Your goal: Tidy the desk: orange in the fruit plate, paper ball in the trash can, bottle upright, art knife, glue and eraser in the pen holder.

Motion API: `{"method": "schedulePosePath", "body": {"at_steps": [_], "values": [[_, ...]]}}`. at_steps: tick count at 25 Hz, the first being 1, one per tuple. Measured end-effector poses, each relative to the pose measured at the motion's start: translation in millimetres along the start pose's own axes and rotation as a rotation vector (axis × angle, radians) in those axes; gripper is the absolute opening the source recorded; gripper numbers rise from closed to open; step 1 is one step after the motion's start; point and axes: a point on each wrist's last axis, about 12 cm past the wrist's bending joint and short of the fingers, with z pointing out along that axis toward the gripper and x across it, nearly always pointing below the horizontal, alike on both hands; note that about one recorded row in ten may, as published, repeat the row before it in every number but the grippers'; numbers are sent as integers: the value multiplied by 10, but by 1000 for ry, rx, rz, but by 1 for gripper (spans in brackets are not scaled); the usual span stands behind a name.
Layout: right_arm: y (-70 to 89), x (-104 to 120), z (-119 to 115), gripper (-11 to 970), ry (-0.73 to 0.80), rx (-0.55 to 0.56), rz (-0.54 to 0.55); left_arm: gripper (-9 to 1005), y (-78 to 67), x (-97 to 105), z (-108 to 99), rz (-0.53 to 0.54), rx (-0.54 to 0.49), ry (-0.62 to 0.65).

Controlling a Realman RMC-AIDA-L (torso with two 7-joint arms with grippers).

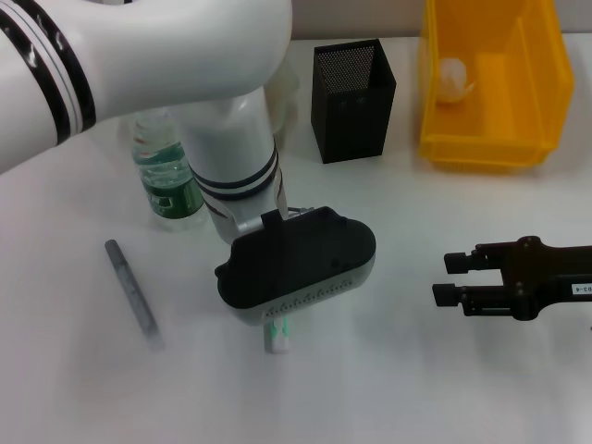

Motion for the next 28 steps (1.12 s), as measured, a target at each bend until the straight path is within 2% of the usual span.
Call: {"method": "schedulePosePath", "body": {"at_steps": [3, 17, 23, 28], "values": [[6, 1, -3, 609, 0, -4, 1, 285, -1, -3, 5, 1, 2, 1], [7, -7, -5, 609, 1, -8, 7, 293, -9, -6, 12, 9, 5, 0], [4, -9, -11, 609, 1, -7, 7, 184, -13, -7, 12, 23, 8, -1], [1, -9, -17, 609, 2, -6, 6, 184, -9, -7, -2, 15, 3, -2]]}}
